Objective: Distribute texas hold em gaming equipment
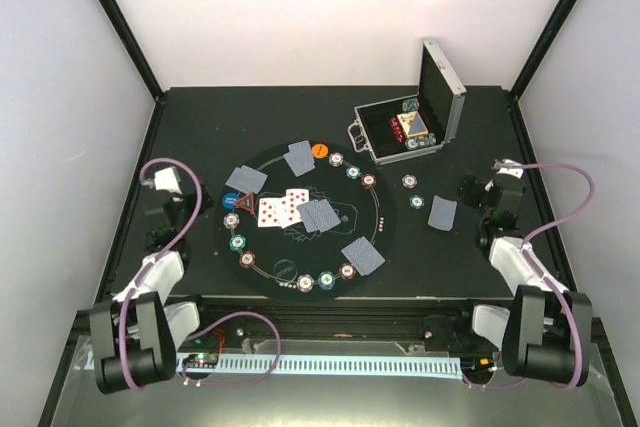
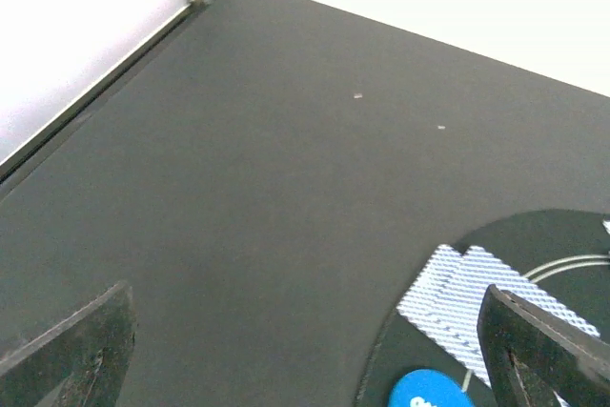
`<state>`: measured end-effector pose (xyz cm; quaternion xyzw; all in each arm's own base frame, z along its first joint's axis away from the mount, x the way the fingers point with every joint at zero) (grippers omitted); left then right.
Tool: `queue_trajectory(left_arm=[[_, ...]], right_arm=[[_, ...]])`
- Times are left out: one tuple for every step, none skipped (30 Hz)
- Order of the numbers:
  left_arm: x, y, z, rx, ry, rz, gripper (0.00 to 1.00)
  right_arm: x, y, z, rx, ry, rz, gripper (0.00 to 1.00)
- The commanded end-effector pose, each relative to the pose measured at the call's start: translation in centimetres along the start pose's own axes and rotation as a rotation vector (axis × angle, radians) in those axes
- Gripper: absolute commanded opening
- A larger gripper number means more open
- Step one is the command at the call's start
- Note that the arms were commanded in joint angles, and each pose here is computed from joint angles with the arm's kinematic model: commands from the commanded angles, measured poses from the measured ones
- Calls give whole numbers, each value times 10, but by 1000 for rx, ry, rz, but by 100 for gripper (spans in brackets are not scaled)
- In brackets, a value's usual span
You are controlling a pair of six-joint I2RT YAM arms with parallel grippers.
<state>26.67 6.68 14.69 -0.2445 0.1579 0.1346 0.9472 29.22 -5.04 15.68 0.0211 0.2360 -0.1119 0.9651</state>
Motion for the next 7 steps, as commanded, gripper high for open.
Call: queue_trajectory(left_arm=[[11, -28, 20, 150, -131, -69, 99], [14, -29, 22, 146, -127, -70, 99], [14, -32, 24, 152, -133, -79, 99], [14, -36, 24, 171, -146, -96, 99], [14, -37, 24, 181, -153, -102, 99], [15, -37, 24, 184, -150, -98, 99], [17, -36, 24, 175, -146, -79, 99]], right_arm=[[5, -1, 25, -7, -184, -25, 98], [7, -1, 23, -8, -184, -26, 98], [7, -1, 22, -6, -191, -27, 98], [8, 0, 20, -6, -196, -25, 98], [10, 1, 19, -9, -196, -20, 98], [11, 3, 18, -14, -193, -13, 98], [13, 5, 18, -21, -197, -4, 97]])
Point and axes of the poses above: each gripper's point midway between its finger pads, its own x axis out along the fingers, its own y axis along the line the jaws close on, z = x × y, the point moved 6 cm from there along -x, back along the fingers, and after that the axes turned 12 degrees about -x, right-handed, at the moved point
